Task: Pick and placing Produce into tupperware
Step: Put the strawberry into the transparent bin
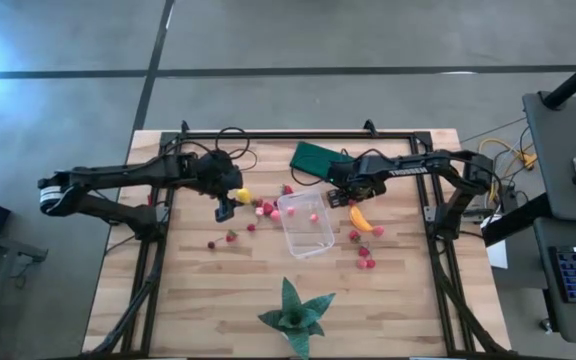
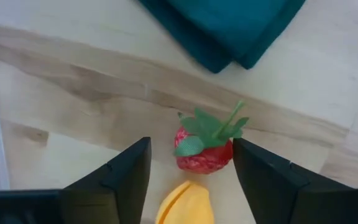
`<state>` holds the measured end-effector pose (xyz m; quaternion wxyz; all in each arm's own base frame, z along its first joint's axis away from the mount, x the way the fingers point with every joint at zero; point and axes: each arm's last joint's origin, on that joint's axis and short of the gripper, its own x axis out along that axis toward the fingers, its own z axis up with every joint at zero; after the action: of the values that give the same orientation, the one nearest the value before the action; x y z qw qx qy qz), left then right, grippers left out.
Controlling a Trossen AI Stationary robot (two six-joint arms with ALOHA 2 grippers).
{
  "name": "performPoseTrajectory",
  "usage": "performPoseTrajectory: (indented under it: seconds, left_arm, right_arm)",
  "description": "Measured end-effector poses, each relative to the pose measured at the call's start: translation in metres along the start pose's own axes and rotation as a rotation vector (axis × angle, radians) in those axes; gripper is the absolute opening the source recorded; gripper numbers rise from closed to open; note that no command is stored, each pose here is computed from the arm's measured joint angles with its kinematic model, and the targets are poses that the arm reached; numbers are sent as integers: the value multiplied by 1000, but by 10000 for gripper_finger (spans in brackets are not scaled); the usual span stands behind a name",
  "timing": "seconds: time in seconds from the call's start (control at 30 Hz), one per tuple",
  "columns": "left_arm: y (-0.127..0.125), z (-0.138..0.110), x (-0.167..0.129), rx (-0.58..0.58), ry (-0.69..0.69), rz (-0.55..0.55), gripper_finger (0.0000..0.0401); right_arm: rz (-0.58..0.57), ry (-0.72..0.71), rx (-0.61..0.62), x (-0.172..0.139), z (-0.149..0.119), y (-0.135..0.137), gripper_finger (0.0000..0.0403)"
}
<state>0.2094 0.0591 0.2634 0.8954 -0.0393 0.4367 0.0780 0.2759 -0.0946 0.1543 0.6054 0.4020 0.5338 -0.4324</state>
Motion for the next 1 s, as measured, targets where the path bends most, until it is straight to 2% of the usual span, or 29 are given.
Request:
performPoseTrajectory:
  seconds: [0.5, 0.63, 0.8, 1.0]
  left_arm:
    - [0, 0, 0, 10, 1, 5, 244]
    - [0, -1, 0, 33, 4, 5, 244]
    - [0, -2, -3, 53, 2, 6, 244]
    - [-2, -14, -8, 53, -12, 9, 244]
  right_arm:
    - [-12, 9, 1, 6, -3, -4, 124]
    - [17, 6, -28, 2, -4, -1, 118]
    - [124, -51, -97, -28, -7, 16, 127]
    - [267, -141, -162, -86, -18, 33, 124]
